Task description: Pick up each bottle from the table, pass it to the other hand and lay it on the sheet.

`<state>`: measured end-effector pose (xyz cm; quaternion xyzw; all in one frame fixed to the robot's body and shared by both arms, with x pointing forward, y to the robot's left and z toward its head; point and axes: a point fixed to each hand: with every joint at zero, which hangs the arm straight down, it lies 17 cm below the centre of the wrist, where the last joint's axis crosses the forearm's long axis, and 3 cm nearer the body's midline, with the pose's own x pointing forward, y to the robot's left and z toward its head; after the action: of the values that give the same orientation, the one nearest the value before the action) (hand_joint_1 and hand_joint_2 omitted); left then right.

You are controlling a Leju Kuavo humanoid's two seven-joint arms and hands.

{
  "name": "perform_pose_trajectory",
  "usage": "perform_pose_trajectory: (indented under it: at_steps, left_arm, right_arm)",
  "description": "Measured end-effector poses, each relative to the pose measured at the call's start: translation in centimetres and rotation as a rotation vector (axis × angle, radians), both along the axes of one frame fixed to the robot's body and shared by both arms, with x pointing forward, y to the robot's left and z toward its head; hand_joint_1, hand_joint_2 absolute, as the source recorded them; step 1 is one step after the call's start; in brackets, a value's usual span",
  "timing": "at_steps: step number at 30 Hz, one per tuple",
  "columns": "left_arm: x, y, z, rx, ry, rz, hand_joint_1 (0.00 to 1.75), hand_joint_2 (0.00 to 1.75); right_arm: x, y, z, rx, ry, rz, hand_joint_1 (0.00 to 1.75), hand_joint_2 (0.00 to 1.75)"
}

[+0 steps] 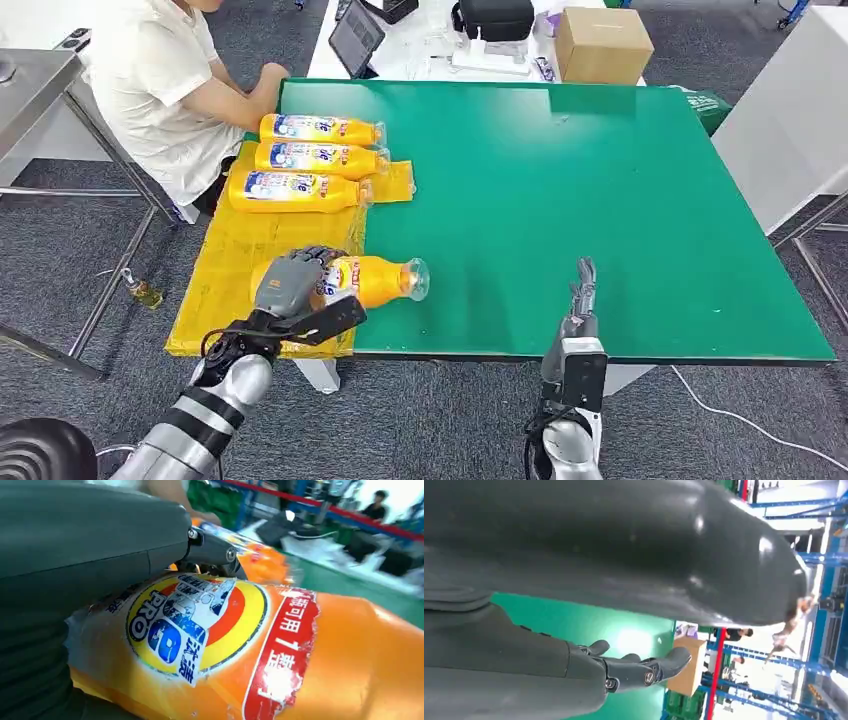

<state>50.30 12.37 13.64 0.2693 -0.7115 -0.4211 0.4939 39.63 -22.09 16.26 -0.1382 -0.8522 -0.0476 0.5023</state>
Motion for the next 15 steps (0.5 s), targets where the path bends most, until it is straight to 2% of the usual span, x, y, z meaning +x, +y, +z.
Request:
perform_pose_trajectory:
  at_steps: [2, 6, 15]
  left_arm:
    - [1.0, 0.1, -0.7, 0.052, 0.028, 0.012, 1.75, 1.75]
    - [3.1, 0.9, -0.9, 0.172, -0.003, 0.078, 1.75, 1.75]
    - [5.6, 2.3, -2.6, 0.193, 0.071, 0.149, 1.75, 1.75]
  right_arm:
    - [0.3, 0.2, 0.0, -0.004, 0.004, 0.009, 0.0, 0.0]
    - [0.8, 0.6, -0.2, -0.007, 0.017, 0.022, 0.0, 0.0]
    - [1.8, 1.4, -1.0, -0.007, 0.05, 0.051, 0.0, 0.0]
